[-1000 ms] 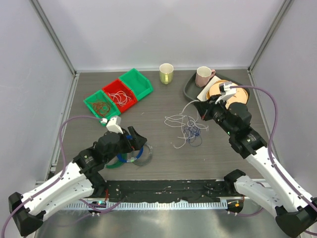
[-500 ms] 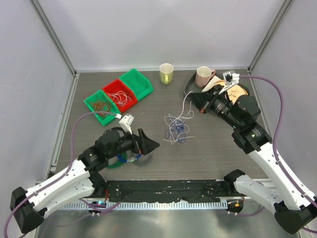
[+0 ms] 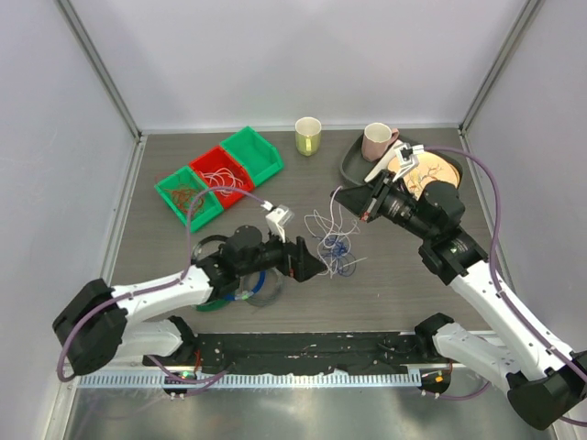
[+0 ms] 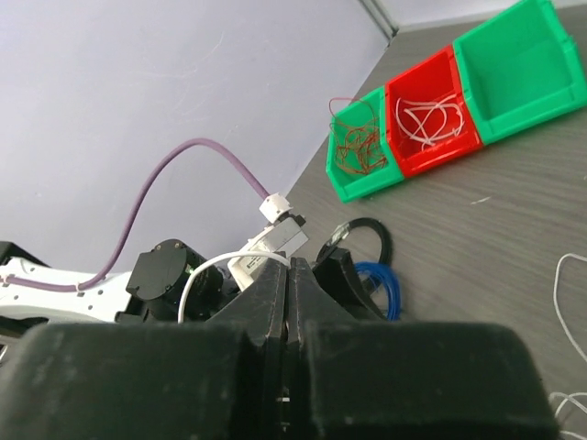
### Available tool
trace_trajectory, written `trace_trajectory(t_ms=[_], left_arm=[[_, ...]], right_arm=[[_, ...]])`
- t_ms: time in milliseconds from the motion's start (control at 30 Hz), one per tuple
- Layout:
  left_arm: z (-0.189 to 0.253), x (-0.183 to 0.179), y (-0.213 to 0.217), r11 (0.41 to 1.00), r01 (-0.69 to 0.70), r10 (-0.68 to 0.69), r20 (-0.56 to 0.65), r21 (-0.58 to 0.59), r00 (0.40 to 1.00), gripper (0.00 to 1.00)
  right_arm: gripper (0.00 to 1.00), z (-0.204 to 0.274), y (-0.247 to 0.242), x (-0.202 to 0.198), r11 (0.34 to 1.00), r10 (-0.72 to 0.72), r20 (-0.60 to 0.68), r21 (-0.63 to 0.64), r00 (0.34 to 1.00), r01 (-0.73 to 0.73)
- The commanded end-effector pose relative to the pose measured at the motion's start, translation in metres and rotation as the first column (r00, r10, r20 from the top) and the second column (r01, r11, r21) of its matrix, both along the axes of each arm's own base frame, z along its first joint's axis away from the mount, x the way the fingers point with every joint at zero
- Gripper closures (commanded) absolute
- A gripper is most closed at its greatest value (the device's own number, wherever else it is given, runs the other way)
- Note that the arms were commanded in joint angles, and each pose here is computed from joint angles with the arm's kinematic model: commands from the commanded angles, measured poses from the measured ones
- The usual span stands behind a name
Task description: Untangle the cables
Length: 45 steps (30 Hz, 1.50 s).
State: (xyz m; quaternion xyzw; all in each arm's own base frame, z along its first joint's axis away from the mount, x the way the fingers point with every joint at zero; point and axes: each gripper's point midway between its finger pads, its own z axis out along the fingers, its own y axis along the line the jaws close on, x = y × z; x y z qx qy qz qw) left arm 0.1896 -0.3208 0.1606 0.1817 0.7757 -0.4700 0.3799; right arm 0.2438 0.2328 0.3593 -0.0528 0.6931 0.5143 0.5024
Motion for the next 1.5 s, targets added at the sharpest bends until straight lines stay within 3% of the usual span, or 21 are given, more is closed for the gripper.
trace_trajectory(t_ms=[0, 167, 267, 300, 333, 433, 500, 667, 767, 800, 833, 1000, 1067, 1333, 1467], left_arm=[[0.068, 0.015, -0.037, 0.985, 0.055, -0.016, 0.231, -0.162, 0.973, 0.00], [0.068, 0.029, -0.059, 0.986, 0.007, 0.035, 0.253, -0.165, 0.967, 0.01], [0.062, 0.034, -0.069, 0.988, -0.017, 0.056, 0.252, -0.153, 0.966, 0.09], [0.061, 0.033, -0.072, 0.989, -0.017, 0.055, 0.254, -0.148, 0.966, 0.14], [0.061, 0.034, -0.074, 0.989, -0.020, 0.057, 0.255, -0.146, 0.965, 0.30], [0.043, 0.032, -0.074, 0.994, -0.024, 0.048, 0.232, -0.103, 0.972, 0.58], [0.035, 0.034, -0.066, 0.994, -0.063, 0.081, 0.216, -0.087, 0.973, 0.63], [-0.010, 0.034, -0.022, 0.976, -0.214, 0.219, 0.161, -0.048, 0.962, 0.81], [-0.026, 0.035, -0.001, 0.958, -0.285, 0.279, 0.150, 0.017, 0.948, 0.92], [-0.036, 0.034, 0.007, 0.952, -0.301, 0.290, 0.143, 0.061, 0.946, 0.93], [-0.037, 0.034, 0.011, 0.947, -0.315, 0.302, 0.145, 0.070, 0.942, 0.94], [-0.031, 0.043, 0.048, 0.880, -0.467, 0.451, 0.156, 0.088, 0.879, 1.00], [-0.029, 0.046, 0.059, 0.852, -0.513, 0.495, 0.159, 0.105, 0.854, 1.00], [-0.027, 0.056, 0.085, 0.754, -0.631, 0.611, 0.158, 0.183, 0.776, 0.98], [-0.033, 0.054, 0.075, 0.779, -0.597, 0.581, 0.138, 0.194, 0.802, 0.95]], right_arm=[[0.99, 0.017, 0.007, -0.014, 0.994, 0.071, 0.025, 0.079, 0.997, -0.073], [0.99, 0.024, 0.005, -0.024, 0.990, 0.084, 0.049, 0.112, 0.995, -0.089], [0.99, 0.026, 0.003, -0.028, 0.988, 0.086, 0.054, 0.122, 0.995, -0.092], [0.99, 0.026, 0.003, -0.029, 0.988, 0.088, 0.055, 0.125, 0.995, -0.094], [0.99, 0.026, 0.003, -0.029, 0.988, 0.087, 0.057, 0.127, 0.995, -0.093], [0.99, 0.028, 0.000, -0.029, 0.990, 0.067, 0.064, 0.118, 0.996, -0.074], [0.99, 0.025, -0.006, -0.027, 0.996, 0.033, 0.082, 0.085, 0.996, -0.040], [0.99, 0.006, -0.048, -0.001, 0.967, -0.252, 0.081, -0.024, 0.964, 0.254], [0.99, -0.006, -0.091, 0.020, 0.863, -0.490, 0.093, -0.087, 0.867, 0.497], [0.99, -0.005, -0.104, 0.020, 0.830, -0.540, 0.108, -0.095, 0.835, 0.550], [0.99, -0.007, -0.126, 0.026, 0.757, -0.636, 0.108, -0.106, 0.764, 0.645], [0.99, -0.020, -0.186, 0.021, 0.528, -0.833, 0.111, -0.137, 0.542, 0.838], [0.99, -0.017, -0.193, 0.014, 0.509, -0.848, 0.108, -0.112, 0.519, 0.854], [0.99, -0.014, -0.185, 0.012, 0.556, -0.815, 0.124, -0.107, 0.566, 0.824], [0.99, -0.011, -0.180, 0.010, 0.583, -0.796, 0.130, -0.098, 0.591, 0.806]])
